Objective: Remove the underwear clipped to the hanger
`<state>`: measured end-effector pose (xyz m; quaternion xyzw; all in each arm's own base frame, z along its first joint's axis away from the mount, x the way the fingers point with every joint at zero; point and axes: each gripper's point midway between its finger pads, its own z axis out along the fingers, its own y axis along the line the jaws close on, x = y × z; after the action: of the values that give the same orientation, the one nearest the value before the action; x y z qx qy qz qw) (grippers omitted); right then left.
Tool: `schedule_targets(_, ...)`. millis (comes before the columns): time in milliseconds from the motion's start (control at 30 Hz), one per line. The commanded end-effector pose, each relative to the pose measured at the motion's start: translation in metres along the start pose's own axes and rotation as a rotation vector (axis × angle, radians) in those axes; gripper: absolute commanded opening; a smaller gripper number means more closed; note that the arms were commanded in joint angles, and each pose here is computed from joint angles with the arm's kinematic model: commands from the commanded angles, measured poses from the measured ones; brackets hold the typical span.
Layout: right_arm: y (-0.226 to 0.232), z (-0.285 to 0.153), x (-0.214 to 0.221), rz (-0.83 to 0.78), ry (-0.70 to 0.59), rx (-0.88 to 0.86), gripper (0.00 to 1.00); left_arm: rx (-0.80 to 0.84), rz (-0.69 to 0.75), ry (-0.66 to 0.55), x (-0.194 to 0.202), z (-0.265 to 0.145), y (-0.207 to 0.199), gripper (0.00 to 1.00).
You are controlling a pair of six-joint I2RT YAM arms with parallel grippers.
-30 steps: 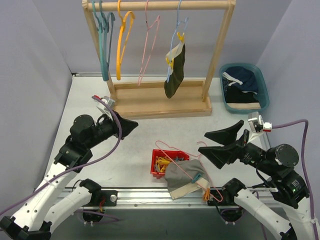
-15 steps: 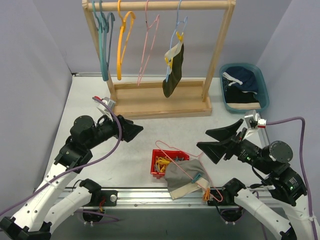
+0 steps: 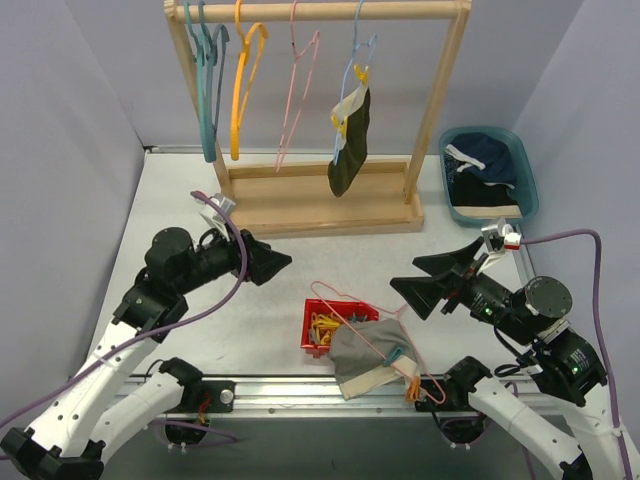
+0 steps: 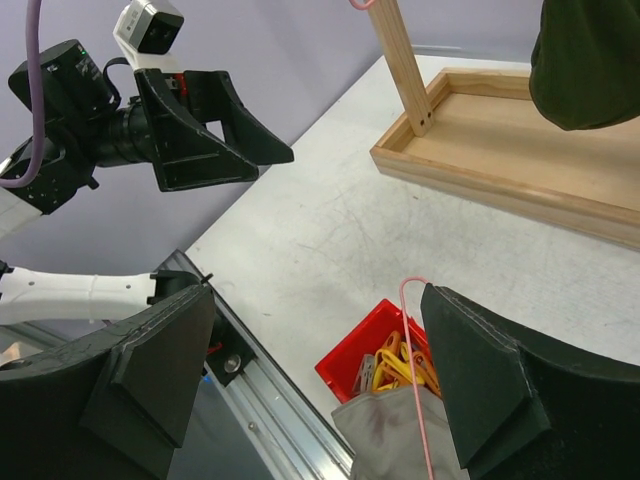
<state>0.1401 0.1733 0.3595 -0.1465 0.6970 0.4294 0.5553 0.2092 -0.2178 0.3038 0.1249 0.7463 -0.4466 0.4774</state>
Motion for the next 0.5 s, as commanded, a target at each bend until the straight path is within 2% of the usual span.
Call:
schedule_targets(0, -0.001, 0.005, -0.003, -0.004, -0.014, 0.002, 0.87, 0.106, 0.005, -0.063, -0.02, -0.006, -0.026, 0.89)
schedule_targets(33, -0.001, 0.005, -0.003, -0.003, -0.016, 0.002, 0.87, 0.116, -0.014, -0.063, -0.02, -0.007, -0.028, 0.94)
schedule_targets(200, -0.001, 0.006, -0.001, -0.006, -0.008, -0.004, 0.88, 0.232, -0.028, -0.069, -0.02, -0.013, -0.049, 0.94)
schedule_targets(233, -0.001, 0.005, -0.002, -0.008, -0.009, -0.004, 0.88, 0.325, -0.003, -0.057, -0.016, -0.019, -0.063, 0.94)
schedule_targets(267, -0.001, 0.006, -0.001, -0.009, -0.008, -0.004, 0.88, 0.439, 0.046, -0.133, -0.031, -0.027, -0.084, 0.94)
schedule_targets(333, 0.0, 0.006, -0.001, -0.008, -0.006, -0.008, 0.88, 0.661, 0.071, -0.08, -0.007, -0.048, -0.109, 0.94)
schedule_targets(367, 0.0, 0.005, -0.001, -0.012, -0.008, -0.011, 0.88, 0.793, 0.194, -0.199, -0.021, -0.068, -0.131, 0.94)
schedule_targets(433, 0.001, 0.005, -0.002, -0.012, -0.009, -0.011, 0.88, 0.89, 0.114, -0.132, -0.01, -0.077, -0.139, 0.94)
schedule_targets(467, 0.001, 0.005, -0.001, -0.011, -0.006, -0.011, 0.89, 0.999, 0.234, -0.157, -0.007, -0.095, -0.152, 0.94)
